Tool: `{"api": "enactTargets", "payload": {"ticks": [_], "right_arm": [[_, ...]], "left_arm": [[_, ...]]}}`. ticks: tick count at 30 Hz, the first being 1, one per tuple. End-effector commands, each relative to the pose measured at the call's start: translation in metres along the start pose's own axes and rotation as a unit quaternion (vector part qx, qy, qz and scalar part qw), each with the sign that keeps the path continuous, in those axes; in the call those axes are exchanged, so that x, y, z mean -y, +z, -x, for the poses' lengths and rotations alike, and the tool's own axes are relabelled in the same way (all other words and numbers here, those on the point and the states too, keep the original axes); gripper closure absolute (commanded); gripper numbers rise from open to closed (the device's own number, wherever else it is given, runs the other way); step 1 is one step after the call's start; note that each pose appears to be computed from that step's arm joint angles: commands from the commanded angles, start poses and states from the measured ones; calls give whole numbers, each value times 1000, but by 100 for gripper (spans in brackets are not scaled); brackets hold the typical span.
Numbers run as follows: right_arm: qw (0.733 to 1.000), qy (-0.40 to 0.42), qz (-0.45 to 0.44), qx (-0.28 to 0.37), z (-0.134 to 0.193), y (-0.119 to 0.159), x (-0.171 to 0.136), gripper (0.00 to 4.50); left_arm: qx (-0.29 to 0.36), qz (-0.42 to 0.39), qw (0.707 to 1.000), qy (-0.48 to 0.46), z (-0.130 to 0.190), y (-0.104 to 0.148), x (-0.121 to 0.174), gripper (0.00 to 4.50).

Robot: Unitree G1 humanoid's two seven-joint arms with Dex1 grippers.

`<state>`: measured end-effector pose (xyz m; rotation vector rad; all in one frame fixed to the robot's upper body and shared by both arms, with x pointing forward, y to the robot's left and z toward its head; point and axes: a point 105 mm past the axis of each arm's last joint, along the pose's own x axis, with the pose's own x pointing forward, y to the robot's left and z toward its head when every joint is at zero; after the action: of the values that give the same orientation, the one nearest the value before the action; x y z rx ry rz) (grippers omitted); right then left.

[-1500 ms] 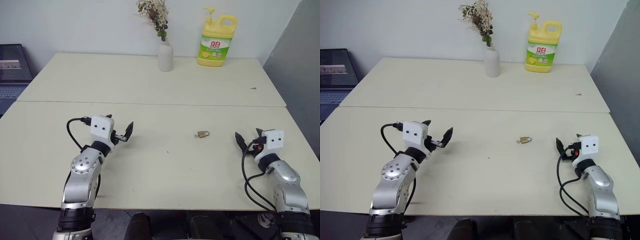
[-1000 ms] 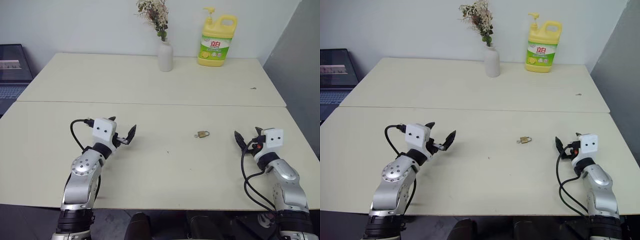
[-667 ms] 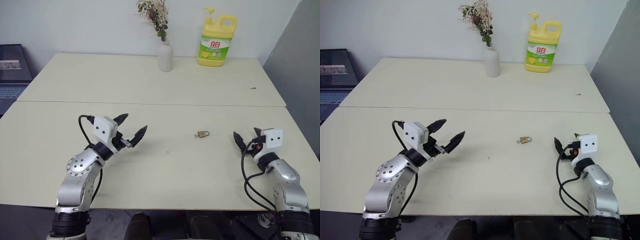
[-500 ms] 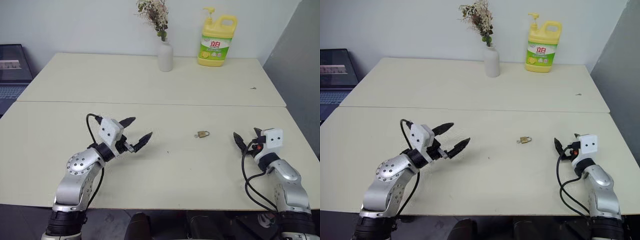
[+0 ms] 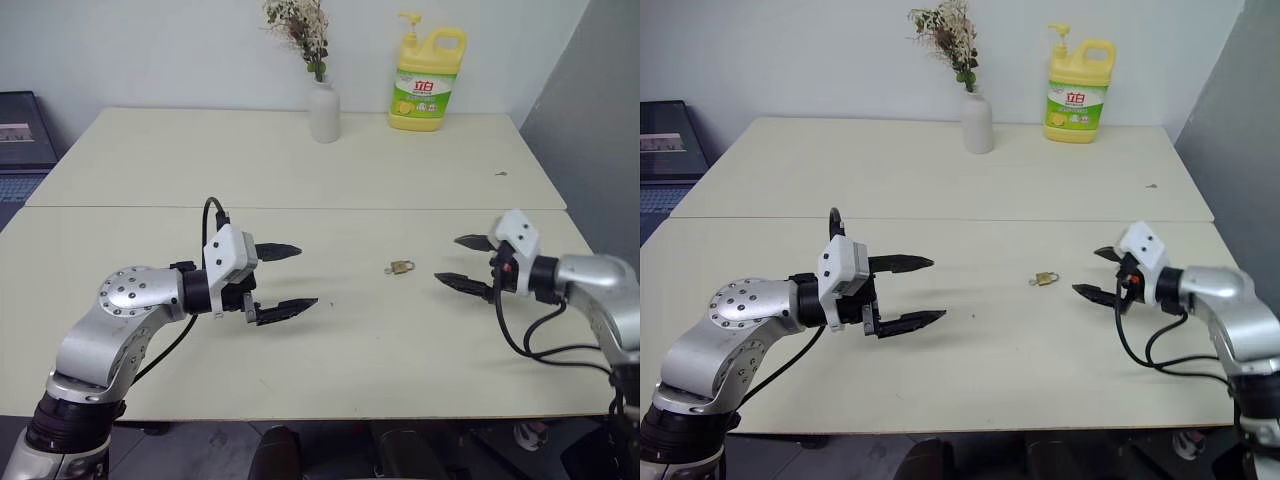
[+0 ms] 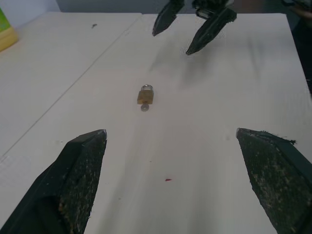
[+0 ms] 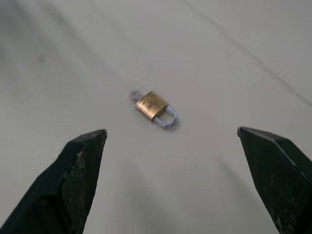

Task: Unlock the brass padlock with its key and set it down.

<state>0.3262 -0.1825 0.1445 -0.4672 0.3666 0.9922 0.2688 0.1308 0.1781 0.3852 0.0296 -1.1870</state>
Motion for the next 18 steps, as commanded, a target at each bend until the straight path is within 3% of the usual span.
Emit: {"api": "enactTargets", "payload": {"ticks": [1, 6, 18], "right_arm": [[997, 60, 18, -48, -13, -5, 1, 0], [991, 74, 75, -79, -40, 4, 25, 0], [977, 132, 126, -108, -86, 10, 28, 0]], "left_arm": [[21, -14, 1000, 4, -2, 10, -3, 2], [17, -16, 1000, -2, -5, 6, 4, 2], [9, -11, 1000, 6, -4, -1, 16, 2]]}}
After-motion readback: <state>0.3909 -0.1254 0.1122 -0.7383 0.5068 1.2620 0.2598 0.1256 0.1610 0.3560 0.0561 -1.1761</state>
